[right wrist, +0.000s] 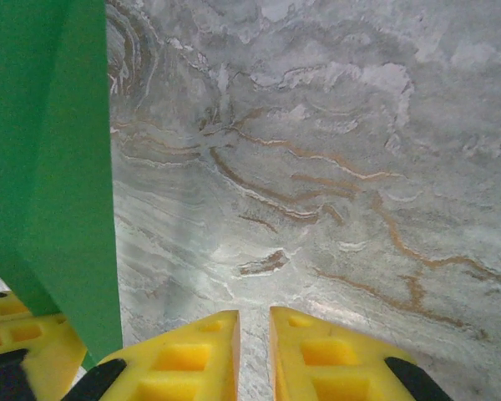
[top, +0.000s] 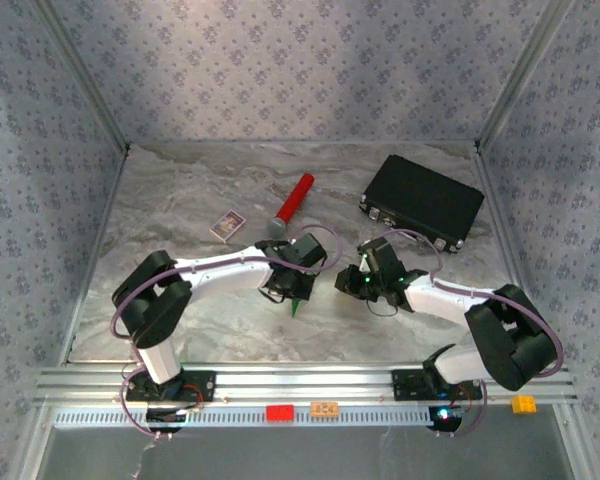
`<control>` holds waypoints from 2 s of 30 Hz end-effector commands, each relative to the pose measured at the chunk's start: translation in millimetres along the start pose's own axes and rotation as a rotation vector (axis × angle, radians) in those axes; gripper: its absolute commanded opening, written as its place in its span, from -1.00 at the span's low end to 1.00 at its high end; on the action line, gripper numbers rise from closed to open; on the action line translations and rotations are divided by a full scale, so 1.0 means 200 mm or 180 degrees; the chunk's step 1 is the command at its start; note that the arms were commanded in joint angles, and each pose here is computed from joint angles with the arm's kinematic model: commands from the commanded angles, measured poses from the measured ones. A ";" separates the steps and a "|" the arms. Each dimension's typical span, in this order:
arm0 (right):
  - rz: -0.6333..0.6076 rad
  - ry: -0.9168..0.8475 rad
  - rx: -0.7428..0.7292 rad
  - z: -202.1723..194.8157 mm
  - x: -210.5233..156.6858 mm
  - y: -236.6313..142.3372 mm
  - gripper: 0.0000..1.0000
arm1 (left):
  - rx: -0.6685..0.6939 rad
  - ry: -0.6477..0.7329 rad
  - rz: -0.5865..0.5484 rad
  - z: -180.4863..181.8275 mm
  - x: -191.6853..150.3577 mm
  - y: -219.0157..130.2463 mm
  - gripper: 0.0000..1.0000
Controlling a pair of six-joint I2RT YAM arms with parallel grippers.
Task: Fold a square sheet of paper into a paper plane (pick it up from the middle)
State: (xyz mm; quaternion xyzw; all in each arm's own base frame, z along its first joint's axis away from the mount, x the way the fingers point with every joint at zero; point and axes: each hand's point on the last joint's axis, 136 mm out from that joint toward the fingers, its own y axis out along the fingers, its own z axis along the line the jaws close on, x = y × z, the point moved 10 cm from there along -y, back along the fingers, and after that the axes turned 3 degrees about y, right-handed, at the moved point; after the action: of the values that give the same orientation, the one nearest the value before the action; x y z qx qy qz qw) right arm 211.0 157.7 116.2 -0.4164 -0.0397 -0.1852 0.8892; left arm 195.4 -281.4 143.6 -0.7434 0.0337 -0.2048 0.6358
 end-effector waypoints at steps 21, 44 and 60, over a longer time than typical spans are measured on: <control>0.0032 0.0142 0.0376 0.06 0.00 0.03 -0.55 | 0.0172 0.0071 0.0119 0.00 -0.02 0.03 -0.82; 0.0236 0.0234 0.0632 0.21 0.05 0.23 -0.27 | 0.0097 0.0056 0.0121 -0.01 -0.03 0.04 -0.85; 0.0307 0.0197 0.0557 0.18 0.03 0.23 -0.88 | -0.0108 0.0155 -0.0306 -0.02 0.02 -0.12 -0.51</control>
State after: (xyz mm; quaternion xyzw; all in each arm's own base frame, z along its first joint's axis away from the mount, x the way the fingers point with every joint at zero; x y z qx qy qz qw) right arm 235.7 206.9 103.9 -0.3331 -0.0037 -0.1600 0.9292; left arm 194.6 -282.4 155.5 -0.7480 0.0265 -0.2257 0.6236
